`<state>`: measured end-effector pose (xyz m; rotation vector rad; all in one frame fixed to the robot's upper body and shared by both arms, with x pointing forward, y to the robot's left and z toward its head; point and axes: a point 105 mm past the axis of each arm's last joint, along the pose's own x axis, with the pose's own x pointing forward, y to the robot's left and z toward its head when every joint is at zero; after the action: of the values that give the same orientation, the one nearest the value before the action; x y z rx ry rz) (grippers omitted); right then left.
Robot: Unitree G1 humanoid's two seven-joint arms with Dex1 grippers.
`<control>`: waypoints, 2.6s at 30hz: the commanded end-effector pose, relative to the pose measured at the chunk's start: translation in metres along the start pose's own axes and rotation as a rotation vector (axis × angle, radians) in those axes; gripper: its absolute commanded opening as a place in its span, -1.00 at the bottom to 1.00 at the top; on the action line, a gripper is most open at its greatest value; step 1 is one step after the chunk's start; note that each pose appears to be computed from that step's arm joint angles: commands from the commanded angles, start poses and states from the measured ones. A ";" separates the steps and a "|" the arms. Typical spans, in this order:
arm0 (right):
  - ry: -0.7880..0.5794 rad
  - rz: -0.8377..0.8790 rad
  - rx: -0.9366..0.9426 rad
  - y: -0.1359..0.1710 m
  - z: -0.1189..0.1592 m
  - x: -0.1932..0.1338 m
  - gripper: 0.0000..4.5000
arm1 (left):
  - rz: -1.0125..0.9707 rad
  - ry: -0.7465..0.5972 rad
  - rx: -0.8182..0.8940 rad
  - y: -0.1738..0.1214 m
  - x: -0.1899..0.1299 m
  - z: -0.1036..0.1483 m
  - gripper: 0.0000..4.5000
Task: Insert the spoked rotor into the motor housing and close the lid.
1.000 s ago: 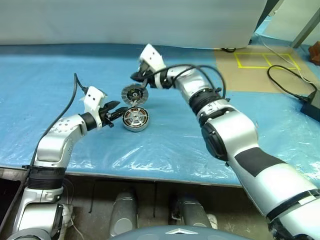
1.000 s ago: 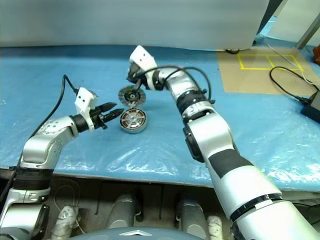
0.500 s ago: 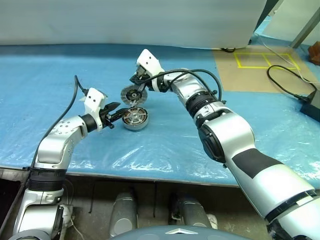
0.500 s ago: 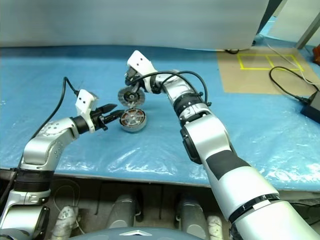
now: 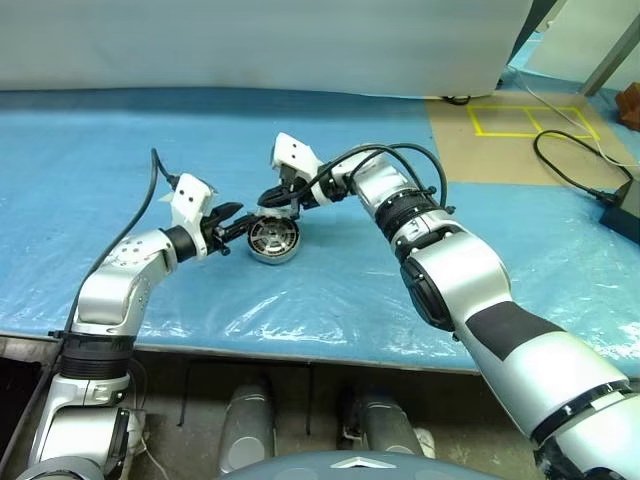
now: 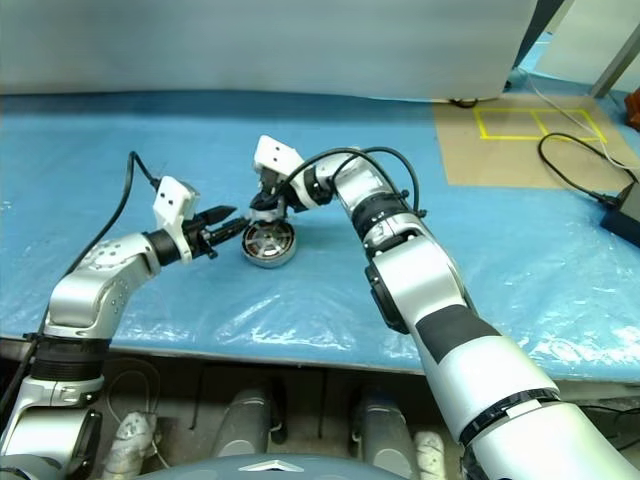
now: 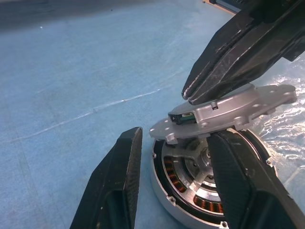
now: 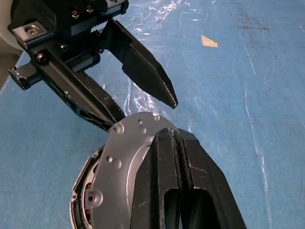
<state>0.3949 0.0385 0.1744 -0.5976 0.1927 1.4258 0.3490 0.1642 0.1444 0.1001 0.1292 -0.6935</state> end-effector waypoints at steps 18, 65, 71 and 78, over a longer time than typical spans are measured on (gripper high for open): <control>0.005 -0.082 0.094 0.022 -0.053 0.021 -0.99 | -0.214 0.083 0.113 -0.021 -0.044 0.003 -0.02; -0.276 -0.113 0.129 0.031 -0.033 -0.026 0.90 | -0.264 0.020 0.177 -0.018 -0.035 0.000 -0.02; -0.203 -0.121 0.064 0.032 -0.045 -0.021 0.99 | -0.260 0.021 0.178 -0.019 -0.035 -0.001 -0.02; -0.184 -0.116 0.045 0.035 -0.049 -0.013 0.99 | -0.251 0.019 0.186 -0.018 -0.035 0.000 -0.02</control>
<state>0.3716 -0.0009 0.1260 -0.4166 0.0799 1.3448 0.3103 0.1746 0.1389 0.2439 0.1399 -0.9526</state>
